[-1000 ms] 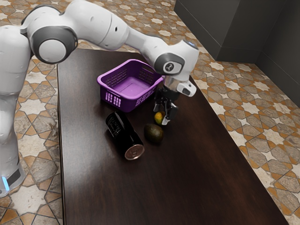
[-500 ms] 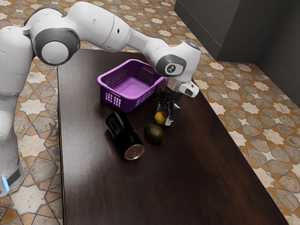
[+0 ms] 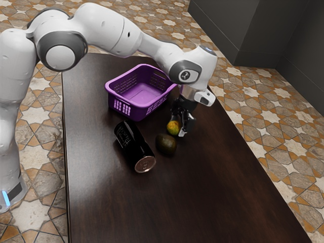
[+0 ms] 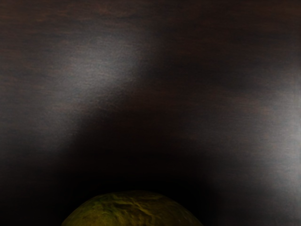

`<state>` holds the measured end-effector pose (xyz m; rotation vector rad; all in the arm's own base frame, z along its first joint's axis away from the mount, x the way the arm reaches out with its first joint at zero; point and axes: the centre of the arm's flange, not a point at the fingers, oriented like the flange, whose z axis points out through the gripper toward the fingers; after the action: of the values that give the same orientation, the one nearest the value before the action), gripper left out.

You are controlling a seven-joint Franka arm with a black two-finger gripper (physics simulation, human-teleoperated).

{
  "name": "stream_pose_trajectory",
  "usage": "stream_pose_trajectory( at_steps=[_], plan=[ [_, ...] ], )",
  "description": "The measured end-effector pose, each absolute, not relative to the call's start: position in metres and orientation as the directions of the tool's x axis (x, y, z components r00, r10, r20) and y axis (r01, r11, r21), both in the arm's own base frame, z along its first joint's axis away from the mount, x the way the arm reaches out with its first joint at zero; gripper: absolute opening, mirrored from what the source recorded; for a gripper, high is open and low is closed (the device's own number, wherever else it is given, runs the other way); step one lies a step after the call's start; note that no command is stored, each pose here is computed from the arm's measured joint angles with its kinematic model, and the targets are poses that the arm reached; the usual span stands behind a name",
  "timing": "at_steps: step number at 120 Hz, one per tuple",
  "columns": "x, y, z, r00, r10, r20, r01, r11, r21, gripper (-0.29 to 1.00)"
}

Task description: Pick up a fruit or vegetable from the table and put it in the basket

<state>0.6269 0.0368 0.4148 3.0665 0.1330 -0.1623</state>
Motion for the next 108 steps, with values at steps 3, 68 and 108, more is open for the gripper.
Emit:
stream_pose_trajectory(
  at_steps=[3, 68, 108],
  plan=[
    [0.627, 0.036, 0.415, 0.991, 0.084, -0.108, 0.091, -0.994, 0.065, 0.60],
    [0.641, 0.037, 0.462, 0.994, 0.100, -0.032, 0.102, -0.994, 0.041, 0.38],
    [0.639, 0.038, 0.530, 0.996, 0.090, 0.005, 0.090, -0.996, -0.009, 0.38]
  ],
)
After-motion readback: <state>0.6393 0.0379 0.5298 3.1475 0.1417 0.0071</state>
